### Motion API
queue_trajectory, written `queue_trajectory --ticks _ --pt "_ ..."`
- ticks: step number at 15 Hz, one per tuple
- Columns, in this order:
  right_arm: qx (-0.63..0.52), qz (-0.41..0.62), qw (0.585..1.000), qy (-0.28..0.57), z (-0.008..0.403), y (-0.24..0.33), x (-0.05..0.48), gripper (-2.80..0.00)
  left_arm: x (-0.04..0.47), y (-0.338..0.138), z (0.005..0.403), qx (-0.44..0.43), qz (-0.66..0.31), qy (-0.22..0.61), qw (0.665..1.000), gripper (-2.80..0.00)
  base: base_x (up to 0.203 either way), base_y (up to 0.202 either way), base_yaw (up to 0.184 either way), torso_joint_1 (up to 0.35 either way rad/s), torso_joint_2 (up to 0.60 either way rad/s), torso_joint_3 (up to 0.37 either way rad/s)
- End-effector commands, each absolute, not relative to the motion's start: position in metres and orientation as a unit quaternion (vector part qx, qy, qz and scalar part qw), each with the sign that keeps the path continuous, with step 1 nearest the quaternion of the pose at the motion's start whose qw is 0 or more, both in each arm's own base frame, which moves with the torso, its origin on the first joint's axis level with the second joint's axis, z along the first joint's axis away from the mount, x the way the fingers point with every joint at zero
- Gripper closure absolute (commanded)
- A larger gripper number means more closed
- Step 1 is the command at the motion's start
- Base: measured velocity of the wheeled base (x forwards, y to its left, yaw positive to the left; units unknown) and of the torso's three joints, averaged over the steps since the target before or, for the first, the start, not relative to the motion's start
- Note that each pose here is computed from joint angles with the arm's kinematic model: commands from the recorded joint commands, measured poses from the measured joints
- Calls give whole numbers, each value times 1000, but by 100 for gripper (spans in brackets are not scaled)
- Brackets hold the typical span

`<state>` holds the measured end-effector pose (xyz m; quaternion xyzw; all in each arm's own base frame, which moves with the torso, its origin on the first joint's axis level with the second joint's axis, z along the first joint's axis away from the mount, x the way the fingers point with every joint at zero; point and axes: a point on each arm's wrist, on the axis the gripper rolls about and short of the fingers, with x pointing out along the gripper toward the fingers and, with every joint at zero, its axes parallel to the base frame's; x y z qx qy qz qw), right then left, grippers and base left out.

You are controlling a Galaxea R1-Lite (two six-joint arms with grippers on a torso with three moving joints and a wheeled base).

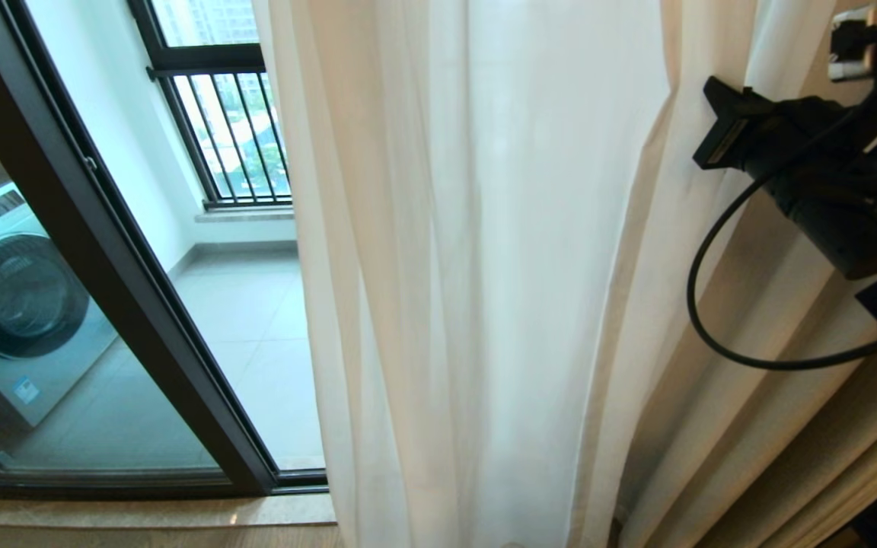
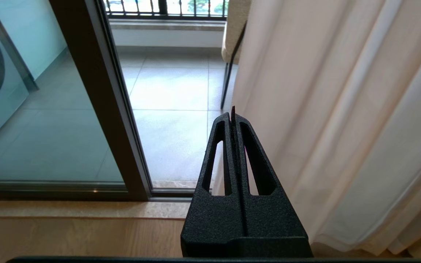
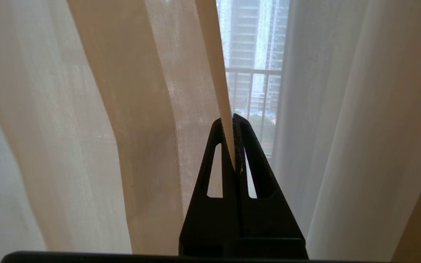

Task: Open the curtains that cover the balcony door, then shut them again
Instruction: Pull the inner curtains open on both sides

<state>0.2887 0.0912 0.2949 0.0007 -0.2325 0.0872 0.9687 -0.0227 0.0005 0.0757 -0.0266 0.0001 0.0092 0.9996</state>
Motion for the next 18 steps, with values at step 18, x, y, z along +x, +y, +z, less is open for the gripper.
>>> queue_trajectory --ticks 18 --pt "-24 -12 971 -238 331 33 307 0 -23 1 76 -27 10 0 1000 0 0 0 0 0 0 0"
